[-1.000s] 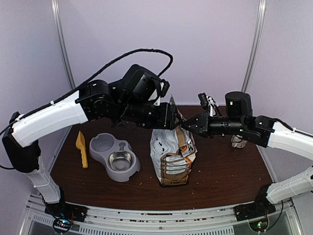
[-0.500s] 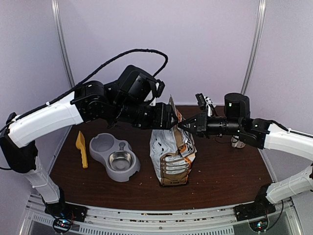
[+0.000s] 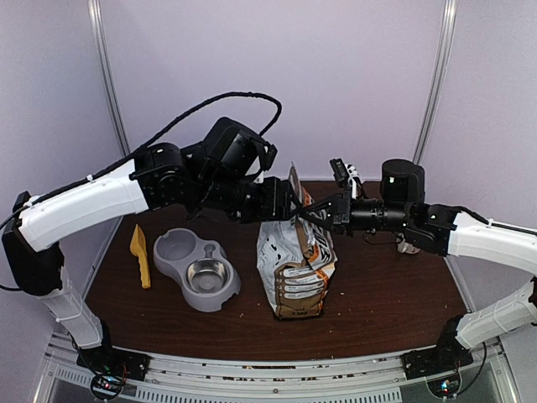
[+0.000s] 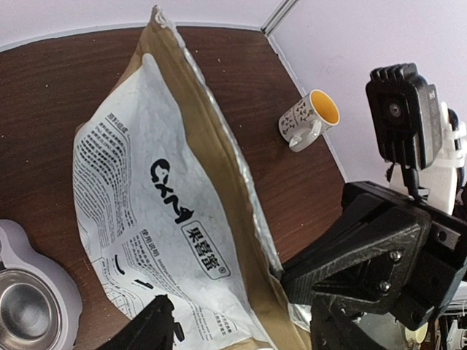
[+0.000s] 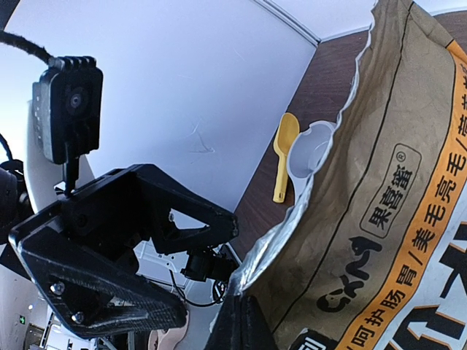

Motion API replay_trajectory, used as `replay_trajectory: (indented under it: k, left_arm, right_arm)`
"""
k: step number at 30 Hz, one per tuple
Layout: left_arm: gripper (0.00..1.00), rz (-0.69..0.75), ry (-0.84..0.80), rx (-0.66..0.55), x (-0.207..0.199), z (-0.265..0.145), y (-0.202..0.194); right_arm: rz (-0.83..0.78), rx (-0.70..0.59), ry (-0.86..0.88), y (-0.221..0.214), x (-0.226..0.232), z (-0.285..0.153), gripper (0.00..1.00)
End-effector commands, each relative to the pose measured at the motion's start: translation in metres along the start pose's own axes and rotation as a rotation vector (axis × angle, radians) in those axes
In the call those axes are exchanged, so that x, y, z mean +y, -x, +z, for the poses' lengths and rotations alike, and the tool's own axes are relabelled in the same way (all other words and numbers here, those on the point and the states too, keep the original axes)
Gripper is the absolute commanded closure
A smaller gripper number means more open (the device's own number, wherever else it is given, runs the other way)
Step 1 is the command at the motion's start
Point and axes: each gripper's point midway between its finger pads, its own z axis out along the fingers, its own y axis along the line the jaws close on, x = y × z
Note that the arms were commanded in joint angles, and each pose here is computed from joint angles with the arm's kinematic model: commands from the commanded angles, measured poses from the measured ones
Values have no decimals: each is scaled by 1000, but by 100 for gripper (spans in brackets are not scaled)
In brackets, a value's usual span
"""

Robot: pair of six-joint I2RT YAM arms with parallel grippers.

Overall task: Serve the pet food
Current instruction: Open the seal of the pet food bag.

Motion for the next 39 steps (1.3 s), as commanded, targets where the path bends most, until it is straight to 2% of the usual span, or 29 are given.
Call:
replay_trajectory:
  k: [1, 6, 19, 28, 36, 39]
  left_arm:
    - [33, -34, -62, -56, -7, -5, 21]
    - [34, -45, -77, -79, -5, 0, 34]
    - [35, -21, -75, -12, -7, 21, 32]
    - [50, -47, -60, 15, 1, 30, 27]
    - [52, -58, -69, 43, 3, 37, 24]
    - [58, -63, -67, 61, 5, 40, 20]
  right_arm:
    - [-7, 26, 31, -8, 6, 2, 100]
    - [-9, 31, 24, -9, 4, 2, 100]
    - [-36, 46, -36, -12, -7, 2, 100]
    - [-49, 51, -70, -14, -14, 2, 100]
    - [-66, 60, -95, -15, -18, 1, 100]
    - [-71, 66, -107, -15, -20, 2, 100]
